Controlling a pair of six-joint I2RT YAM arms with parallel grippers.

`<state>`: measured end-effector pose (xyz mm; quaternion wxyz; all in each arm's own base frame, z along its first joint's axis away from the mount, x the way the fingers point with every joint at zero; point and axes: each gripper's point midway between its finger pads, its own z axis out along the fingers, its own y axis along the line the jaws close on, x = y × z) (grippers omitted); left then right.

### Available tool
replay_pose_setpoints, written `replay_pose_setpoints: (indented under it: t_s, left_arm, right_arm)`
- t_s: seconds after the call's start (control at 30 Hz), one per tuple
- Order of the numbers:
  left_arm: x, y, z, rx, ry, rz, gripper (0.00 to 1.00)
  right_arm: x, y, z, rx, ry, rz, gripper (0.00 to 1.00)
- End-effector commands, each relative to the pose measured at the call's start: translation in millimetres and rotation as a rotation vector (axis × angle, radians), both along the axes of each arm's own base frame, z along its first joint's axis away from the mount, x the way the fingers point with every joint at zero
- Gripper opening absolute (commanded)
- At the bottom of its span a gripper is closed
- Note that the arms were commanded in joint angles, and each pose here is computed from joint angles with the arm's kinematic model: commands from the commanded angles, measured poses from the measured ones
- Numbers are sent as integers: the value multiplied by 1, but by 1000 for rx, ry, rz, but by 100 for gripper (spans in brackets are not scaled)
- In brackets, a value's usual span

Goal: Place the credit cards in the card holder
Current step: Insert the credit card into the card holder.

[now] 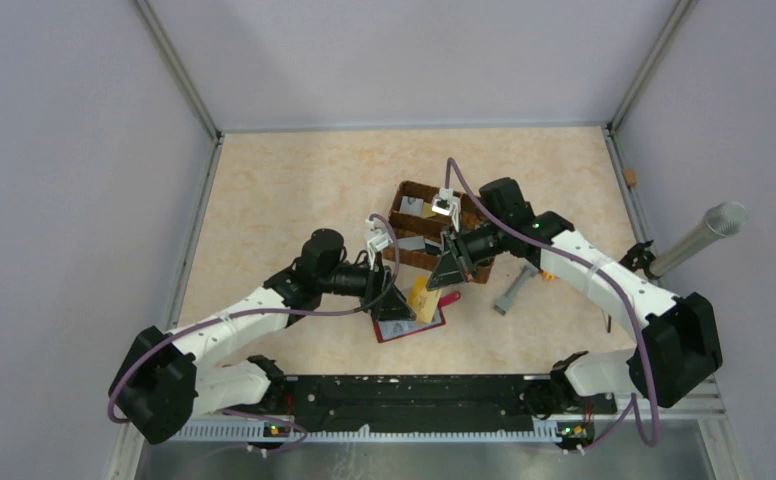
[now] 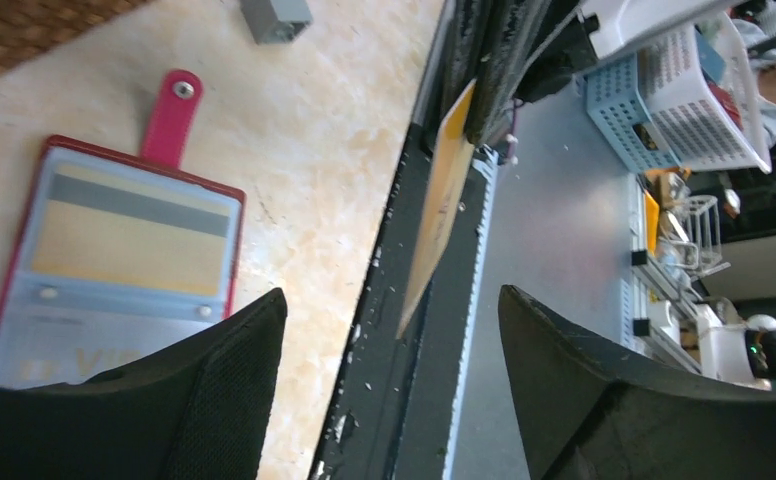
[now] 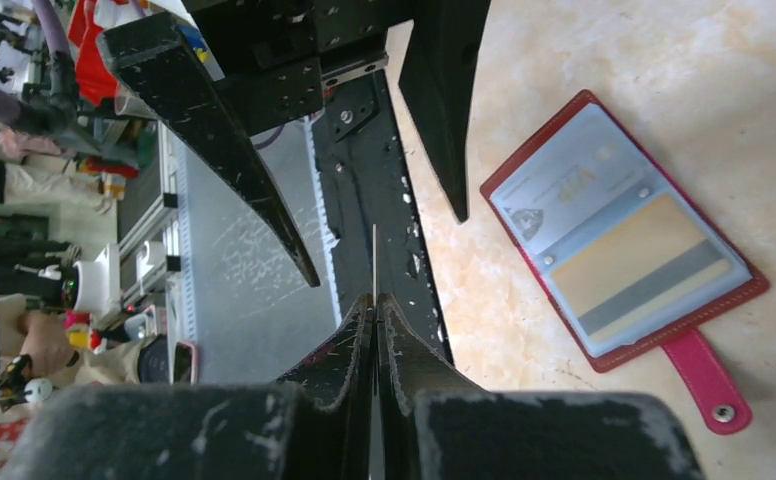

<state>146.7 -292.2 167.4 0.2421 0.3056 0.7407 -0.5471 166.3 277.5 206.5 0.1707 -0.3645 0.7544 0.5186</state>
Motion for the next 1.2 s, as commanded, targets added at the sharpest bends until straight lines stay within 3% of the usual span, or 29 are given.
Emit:
replay_pose_setpoints:
  t_s: [0.0, 0.1, 0.4, 0.53, 0.6, 0.77, 1.17]
  left_arm:
    - [-18, -12, 23, -131, 21, -78, 73]
    - [-24, -16, 27, -176, 52, -97, 48]
    - [-36, -16, 22, -231, 156, -113, 2]
    - [-36, -15, 20, -240, 217, -67, 0]
    - [-30, -15, 13, -225, 258, -9, 0]
    - [-20, -15, -1, -205, 343, 97, 0]
    - [3, -12, 32, -395, 364, 258, 0]
  right_arm:
    - [-4, 15, 10, 62, -15, 72, 0]
    - [-3, 19, 8, 71, -9, 80, 0]
    - [1, 24, -1, 57, 3, 84, 0]
    - [10, 25, -9, 33, 3, 48, 1]
    - [18, 25, -11, 29, 13, 10, 29]
    - [31, 23, -5, 61, -6, -85, 59]
    - [46, 7, -1, 142, 31, -451, 63]
